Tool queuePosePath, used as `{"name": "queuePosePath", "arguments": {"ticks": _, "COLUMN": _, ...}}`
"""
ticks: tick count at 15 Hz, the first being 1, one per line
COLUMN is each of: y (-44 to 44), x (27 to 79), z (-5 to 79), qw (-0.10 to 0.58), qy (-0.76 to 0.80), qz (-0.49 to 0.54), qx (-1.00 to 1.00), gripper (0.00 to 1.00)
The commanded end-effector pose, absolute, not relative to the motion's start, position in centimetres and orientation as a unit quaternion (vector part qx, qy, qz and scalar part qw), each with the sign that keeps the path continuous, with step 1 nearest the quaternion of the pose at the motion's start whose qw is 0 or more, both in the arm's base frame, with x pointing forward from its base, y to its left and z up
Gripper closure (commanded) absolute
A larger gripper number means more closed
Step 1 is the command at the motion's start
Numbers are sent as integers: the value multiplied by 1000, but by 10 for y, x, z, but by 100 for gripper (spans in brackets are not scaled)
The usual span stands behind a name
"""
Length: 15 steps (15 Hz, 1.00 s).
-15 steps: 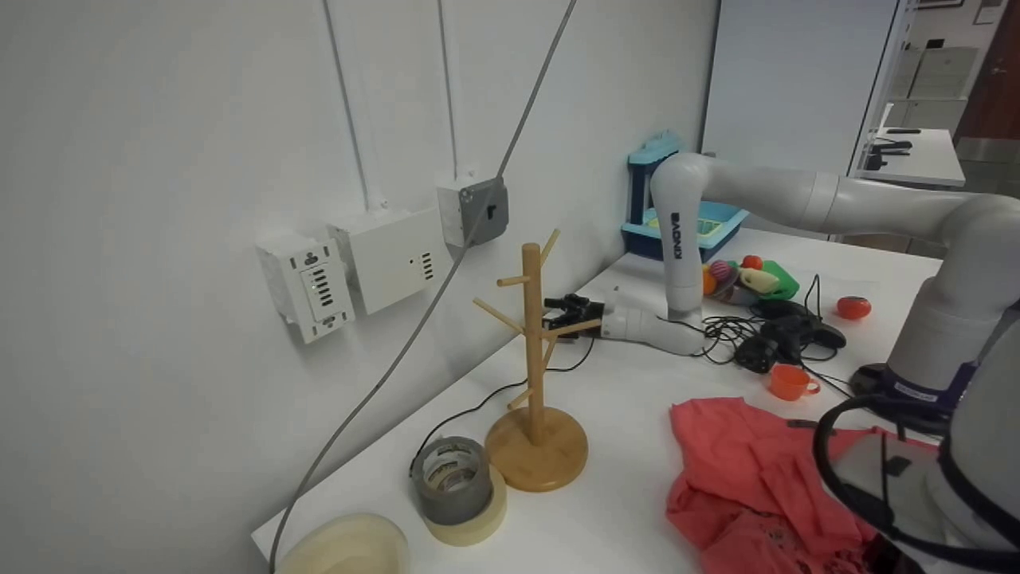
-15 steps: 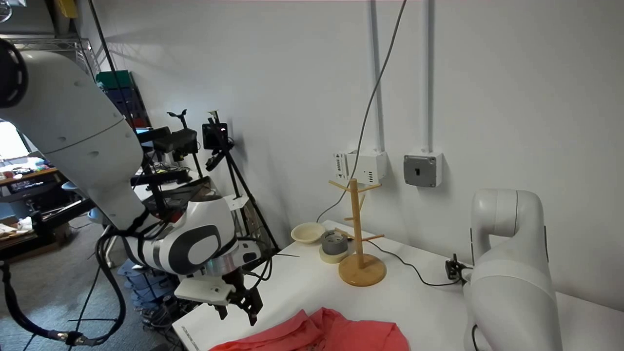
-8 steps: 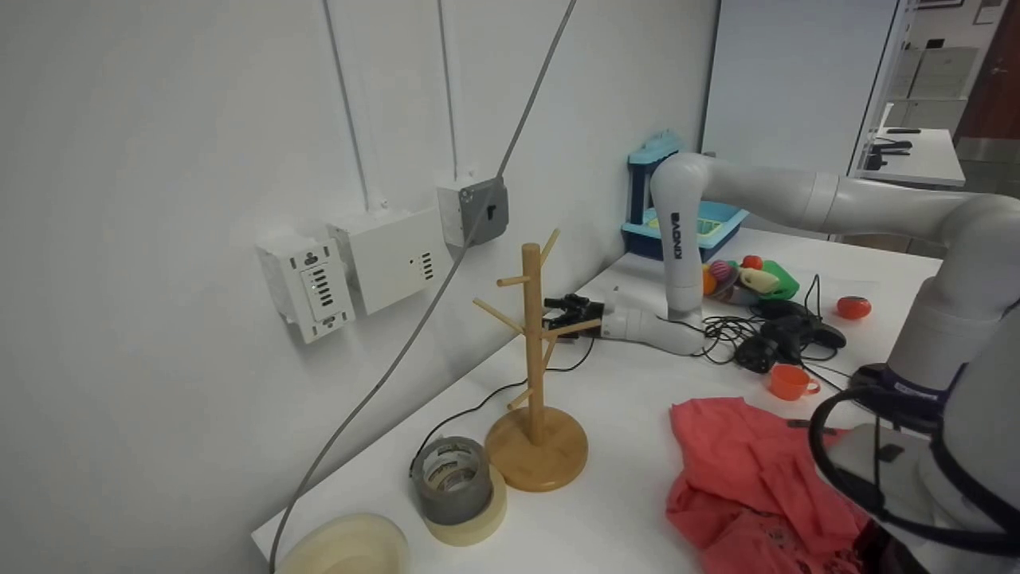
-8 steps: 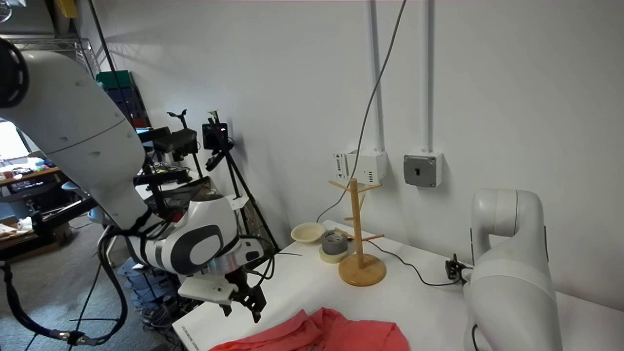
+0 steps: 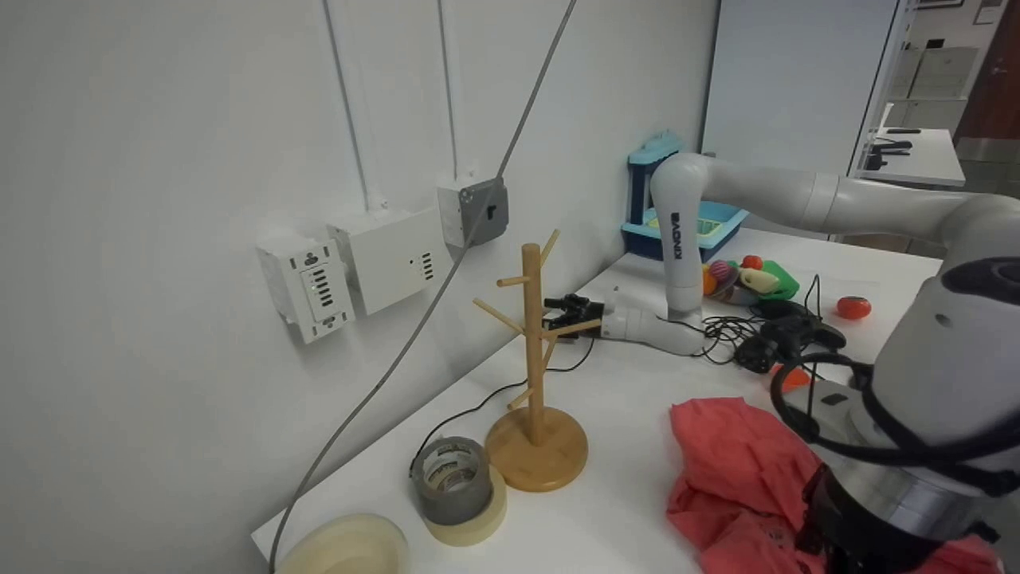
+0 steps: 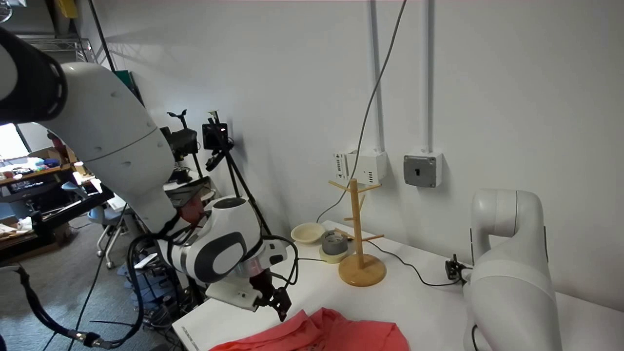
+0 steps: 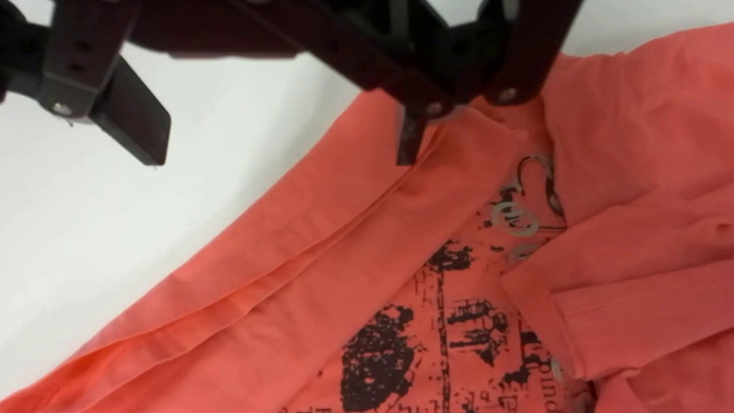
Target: Unfold the T-shirt on the table.
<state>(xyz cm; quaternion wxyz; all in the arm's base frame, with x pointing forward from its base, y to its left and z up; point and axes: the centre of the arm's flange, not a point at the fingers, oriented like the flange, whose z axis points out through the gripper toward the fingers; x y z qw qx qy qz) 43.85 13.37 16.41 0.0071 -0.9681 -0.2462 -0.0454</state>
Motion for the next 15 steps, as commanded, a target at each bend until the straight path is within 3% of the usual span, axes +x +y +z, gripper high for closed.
{"name": "queuePosePath", "arguments": {"ticks": 1, "y": 130, "x": 455, "z": 132, "qw": 19, "qy": -217, "qz": -46, "qx": -975, "gripper": 2}}
{"name": "queuePosePath", "arguments": {"ticks": 9, "y": 114, "x": 495, "z": 106, "qw": 69, "qy": -135, "qz": -78, "qx": -985, "gripper": 4}}
{"name": "queuePosePath", "arguments": {"ticks": 15, "y": 99, "x": 510, "z": 102, "qw": 66, "qy": -109, "qz": -83, "qx": -988, "gripper": 4}}
